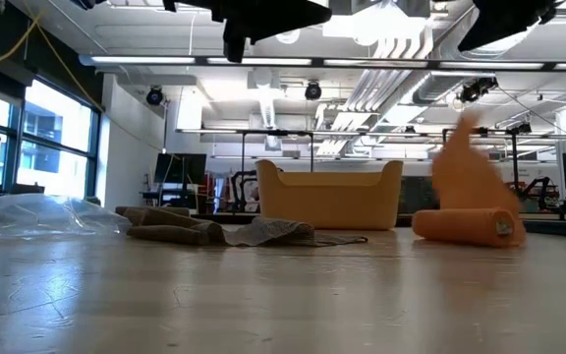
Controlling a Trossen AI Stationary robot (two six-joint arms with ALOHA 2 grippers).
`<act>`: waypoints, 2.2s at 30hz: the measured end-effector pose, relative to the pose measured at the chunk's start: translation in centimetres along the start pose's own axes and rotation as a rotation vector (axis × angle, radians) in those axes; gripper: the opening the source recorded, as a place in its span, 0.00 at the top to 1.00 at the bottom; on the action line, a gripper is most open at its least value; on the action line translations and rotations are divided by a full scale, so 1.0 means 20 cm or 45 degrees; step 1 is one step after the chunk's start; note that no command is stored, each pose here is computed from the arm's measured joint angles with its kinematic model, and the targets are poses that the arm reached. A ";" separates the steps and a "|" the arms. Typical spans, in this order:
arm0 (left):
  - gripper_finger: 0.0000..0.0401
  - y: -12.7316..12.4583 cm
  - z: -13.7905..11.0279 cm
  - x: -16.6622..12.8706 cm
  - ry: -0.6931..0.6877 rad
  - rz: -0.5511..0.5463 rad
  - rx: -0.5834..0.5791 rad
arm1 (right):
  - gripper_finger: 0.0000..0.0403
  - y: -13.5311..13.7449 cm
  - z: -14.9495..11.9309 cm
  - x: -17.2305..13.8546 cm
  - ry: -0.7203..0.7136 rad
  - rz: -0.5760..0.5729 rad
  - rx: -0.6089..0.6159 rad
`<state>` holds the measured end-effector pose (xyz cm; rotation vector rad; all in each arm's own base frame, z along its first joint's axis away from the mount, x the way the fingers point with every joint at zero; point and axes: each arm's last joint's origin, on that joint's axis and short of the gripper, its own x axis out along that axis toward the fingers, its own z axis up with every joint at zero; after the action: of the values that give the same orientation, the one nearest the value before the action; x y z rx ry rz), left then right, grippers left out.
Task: Roll bandage
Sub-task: Roll the orange bandage
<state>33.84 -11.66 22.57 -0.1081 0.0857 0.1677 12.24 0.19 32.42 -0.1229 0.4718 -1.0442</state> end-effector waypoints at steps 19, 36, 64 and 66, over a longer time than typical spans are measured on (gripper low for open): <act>0.66 0.18 -0.11 0.13 0.189 -0.048 -0.077 | 0.63 0.50 -0.38 -0.08 0.466 1.171 -0.358; 0.72 0.64 -0.38 0.78 0.577 -0.079 0.116 | 0.63 0.78 -0.91 -0.05 0.501 1.051 -0.025; 0.72 0.42 -0.53 0.77 0.817 -0.547 0.010 | 0.63 0.52 -0.92 -0.11 0.618 0.853 0.000; 0.72 0.39 -0.53 0.77 0.784 -0.556 0.029 | 0.63 0.52 -0.92 -0.12 0.619 0.862 -0.002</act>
<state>46.90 -2.62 9.85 -0.1500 0.6716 -0.3092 11.69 9.68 13.45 0.2841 0.8797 -0.3945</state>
